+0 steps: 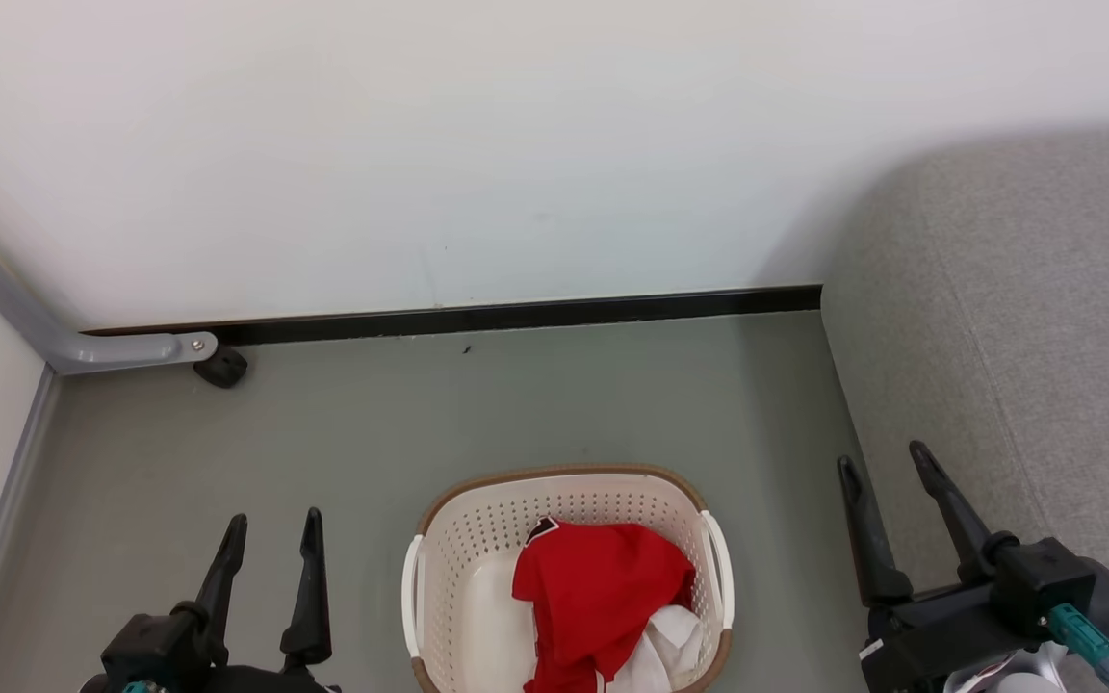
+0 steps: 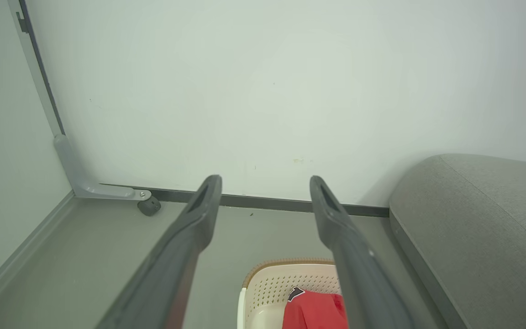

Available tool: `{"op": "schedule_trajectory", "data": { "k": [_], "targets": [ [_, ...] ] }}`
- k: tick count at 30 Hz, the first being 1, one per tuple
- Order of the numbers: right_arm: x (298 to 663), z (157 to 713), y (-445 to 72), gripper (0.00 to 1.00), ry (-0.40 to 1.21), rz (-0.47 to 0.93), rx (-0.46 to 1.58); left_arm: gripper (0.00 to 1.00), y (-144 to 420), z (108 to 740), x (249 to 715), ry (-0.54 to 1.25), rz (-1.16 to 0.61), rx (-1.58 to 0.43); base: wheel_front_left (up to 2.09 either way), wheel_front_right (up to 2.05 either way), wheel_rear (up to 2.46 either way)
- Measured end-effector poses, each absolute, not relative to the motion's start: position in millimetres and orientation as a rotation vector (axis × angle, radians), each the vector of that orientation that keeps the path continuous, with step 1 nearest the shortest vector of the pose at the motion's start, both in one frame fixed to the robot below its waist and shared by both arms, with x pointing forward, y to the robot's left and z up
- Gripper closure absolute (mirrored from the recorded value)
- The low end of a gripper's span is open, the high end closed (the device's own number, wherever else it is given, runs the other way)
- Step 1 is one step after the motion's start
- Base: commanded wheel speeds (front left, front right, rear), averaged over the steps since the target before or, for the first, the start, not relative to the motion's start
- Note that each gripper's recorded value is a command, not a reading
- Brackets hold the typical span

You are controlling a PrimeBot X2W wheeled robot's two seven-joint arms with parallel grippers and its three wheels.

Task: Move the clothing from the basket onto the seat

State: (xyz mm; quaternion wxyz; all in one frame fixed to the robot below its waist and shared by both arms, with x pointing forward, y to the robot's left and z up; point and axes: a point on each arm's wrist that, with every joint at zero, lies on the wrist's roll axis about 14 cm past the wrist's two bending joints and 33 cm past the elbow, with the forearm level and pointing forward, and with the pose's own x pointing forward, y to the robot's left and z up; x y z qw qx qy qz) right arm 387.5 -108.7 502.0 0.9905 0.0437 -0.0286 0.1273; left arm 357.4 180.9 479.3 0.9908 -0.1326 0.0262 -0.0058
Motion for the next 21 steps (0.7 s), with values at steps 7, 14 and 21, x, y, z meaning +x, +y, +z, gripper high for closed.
{"op": "schedule_trajectory", "data": {
  "k": [7,14,21],
  "targets": [
    [382.5,506.4,-107.7,0.00,-0.068,0.248,0.098,0.00,174.1,476.3,352.8,0.063,-0.020,-0.275,0.00,0.00,0.00],
    [383.0,508.2,-115.0,0.00,-0.076,0.217,0.103,0.00,169.2,477.4,359.0,0.056,-0.038,-0.277,0.00,0.00,0.00],
    [388.3,504.4,-130.6,0.00,-0.071,0.159,0.102,0.00,163.8,466.4,369.5,0.092,-0.074,-0.264,0.00,0.00,0.00]
  ]
}}
